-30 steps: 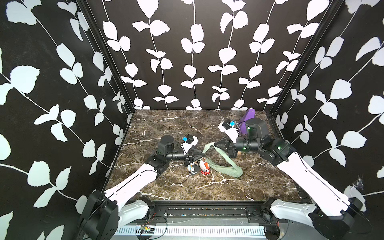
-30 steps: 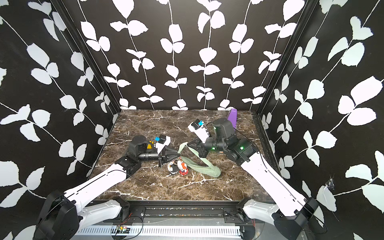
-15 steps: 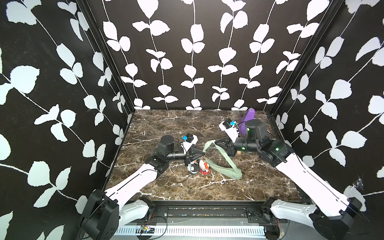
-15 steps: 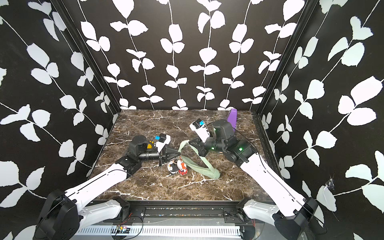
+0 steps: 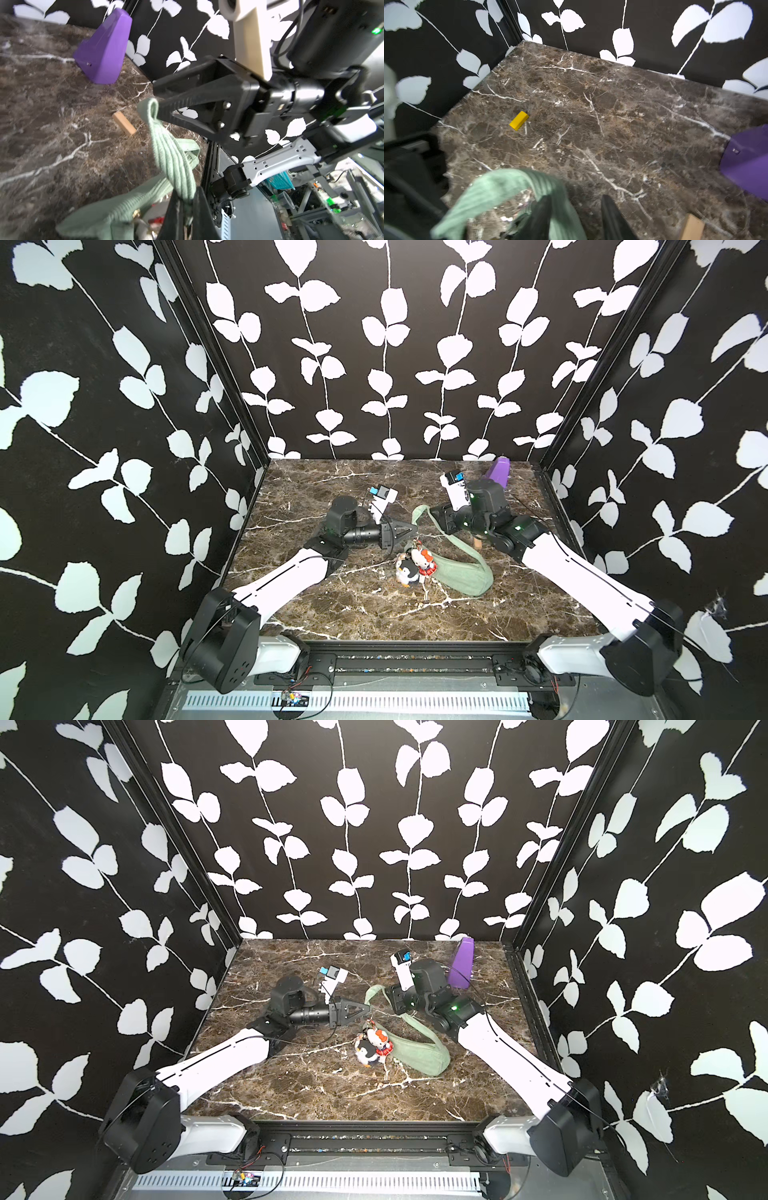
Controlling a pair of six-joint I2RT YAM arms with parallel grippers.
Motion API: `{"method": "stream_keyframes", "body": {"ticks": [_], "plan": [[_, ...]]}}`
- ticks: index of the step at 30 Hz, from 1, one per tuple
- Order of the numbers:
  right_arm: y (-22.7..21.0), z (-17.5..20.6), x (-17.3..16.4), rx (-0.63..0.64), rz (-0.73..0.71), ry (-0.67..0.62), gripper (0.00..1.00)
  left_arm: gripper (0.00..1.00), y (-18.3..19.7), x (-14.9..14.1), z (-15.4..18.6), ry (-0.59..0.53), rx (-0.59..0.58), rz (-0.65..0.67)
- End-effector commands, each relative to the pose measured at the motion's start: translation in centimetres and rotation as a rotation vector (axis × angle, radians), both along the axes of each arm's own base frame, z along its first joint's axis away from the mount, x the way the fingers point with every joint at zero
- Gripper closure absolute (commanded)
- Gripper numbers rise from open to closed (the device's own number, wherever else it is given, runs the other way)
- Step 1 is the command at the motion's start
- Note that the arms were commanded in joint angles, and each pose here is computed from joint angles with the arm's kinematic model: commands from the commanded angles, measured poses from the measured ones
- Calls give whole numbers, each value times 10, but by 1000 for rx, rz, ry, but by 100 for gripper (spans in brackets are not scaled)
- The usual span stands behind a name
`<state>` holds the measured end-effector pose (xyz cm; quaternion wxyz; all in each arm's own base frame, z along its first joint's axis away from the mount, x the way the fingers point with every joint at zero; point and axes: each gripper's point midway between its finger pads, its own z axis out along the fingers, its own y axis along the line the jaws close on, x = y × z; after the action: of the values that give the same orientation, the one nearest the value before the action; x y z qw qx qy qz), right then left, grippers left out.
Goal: Remove the decoration from the bag
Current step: Pick up the bag from the center of the board.
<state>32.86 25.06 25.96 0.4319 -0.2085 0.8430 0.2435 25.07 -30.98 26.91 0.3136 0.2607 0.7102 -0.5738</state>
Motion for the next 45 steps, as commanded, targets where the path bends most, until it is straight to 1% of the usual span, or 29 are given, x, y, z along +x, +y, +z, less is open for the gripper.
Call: {"method": "stream_keyframes", "body": {"ticks": [1,3,5,9,12,13,16,19,21,23,25,28,33,37,41,45], "plan": [[6,27,0,202,76,-71,50,100,8,-7,24,-62,25,21],[12,32,-13,278,185,-97,48,100,9,-9,28,-82,20,12],[15,29,-22,315,263,-108,48,100,7,-12,32,-103,18,-13],[20,21,-45,318,407,-96,48,100,4,-18,34,-141,44,-79],[22,26,-66,340,511,-135,49,100,3,-21,37,-167,58,-116],[20,27,-68,340,510,-153,50,100,2,-21,38,-171,62,-121],[8,27,-66,298,441,-189,50,100,1,-19,42,-170,73,-127],[-4,31,-70,277,422,-215,47,100,2,-18,48,-183,72,-115],[-13,35,-71,266,381,-251,46,100,4,-15,48,-182,88,-89],[-19,44,-79,262,380,-296,43,100,5,-12,50,-179,98,-72],[-16,53,-95,284,453,-311,42,100,6,-13,53,-183,95,-71],[-7,60,-113,339,569,-296,45,100,4,-18,58,-199,70,-103],[11,62,-126,423,713,-249,49,100,1,-29,65,-215,37,-189],[27,51,-124,411,750,-229,52,100,0,-37,73,-235,13,-238],[36,44,-120,422,769,-237,48,100,1,-49,78,-261,-9,-294],[40,30,-119,407,787,-223,43,100,4,-60,79,-298,-22,-329]]}}
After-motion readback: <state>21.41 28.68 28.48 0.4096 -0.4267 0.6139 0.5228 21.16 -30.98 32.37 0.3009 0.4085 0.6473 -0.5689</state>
